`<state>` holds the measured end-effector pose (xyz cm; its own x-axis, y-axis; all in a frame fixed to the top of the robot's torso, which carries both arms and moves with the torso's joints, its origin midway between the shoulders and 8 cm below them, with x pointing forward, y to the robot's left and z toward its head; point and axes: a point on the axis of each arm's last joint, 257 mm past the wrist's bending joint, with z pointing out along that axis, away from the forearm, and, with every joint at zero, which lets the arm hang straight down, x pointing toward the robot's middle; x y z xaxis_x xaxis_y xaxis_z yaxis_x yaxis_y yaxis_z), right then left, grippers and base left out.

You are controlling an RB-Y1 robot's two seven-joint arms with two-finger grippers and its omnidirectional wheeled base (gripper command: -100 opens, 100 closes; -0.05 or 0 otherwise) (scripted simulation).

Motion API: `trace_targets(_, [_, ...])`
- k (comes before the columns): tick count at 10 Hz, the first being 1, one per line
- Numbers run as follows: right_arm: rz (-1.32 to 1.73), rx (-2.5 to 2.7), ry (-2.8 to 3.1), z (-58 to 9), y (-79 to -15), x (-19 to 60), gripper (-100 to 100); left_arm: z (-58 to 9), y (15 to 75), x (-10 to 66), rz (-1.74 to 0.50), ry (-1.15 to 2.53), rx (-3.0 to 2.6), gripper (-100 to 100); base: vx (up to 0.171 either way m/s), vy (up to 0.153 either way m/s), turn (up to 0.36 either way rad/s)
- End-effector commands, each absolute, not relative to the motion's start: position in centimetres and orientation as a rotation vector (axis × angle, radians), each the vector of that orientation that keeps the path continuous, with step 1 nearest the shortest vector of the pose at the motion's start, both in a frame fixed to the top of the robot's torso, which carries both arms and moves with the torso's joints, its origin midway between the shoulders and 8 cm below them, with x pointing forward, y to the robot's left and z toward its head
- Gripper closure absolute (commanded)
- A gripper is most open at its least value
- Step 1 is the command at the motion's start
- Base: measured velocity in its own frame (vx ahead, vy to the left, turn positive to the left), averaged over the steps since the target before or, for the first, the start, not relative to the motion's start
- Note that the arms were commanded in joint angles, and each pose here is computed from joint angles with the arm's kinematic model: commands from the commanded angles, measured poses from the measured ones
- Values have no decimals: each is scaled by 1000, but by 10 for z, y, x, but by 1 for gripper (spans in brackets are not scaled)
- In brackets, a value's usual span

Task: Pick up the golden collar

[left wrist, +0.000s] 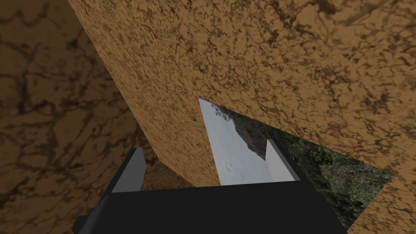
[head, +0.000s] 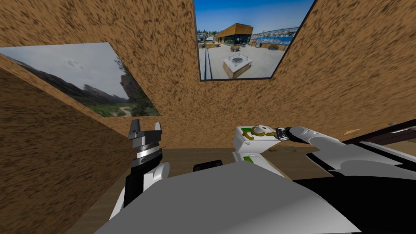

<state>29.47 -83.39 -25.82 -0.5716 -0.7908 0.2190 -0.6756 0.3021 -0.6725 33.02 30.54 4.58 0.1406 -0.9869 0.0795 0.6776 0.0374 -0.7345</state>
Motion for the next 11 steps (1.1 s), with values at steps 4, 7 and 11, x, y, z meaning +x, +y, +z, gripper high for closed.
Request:
trace_targets(4, [-1114, -1347, 2429, -264, -836, 287, -100, 46, 305, 330, -1373, 530, -735, 0, -23, -9, 70])
trace_targets(7, [-1122, -1313, 2475, -269, -844, 268, -100, 46, 305, 330, -1373, 530, -735, 0, -56, -24, 148])
trace_targets(11, [-1105, -1268, 2501, -275, -845, 259, -100, 46, 305, 330, -1373, 530, -735, 0, -41, -16, 90])
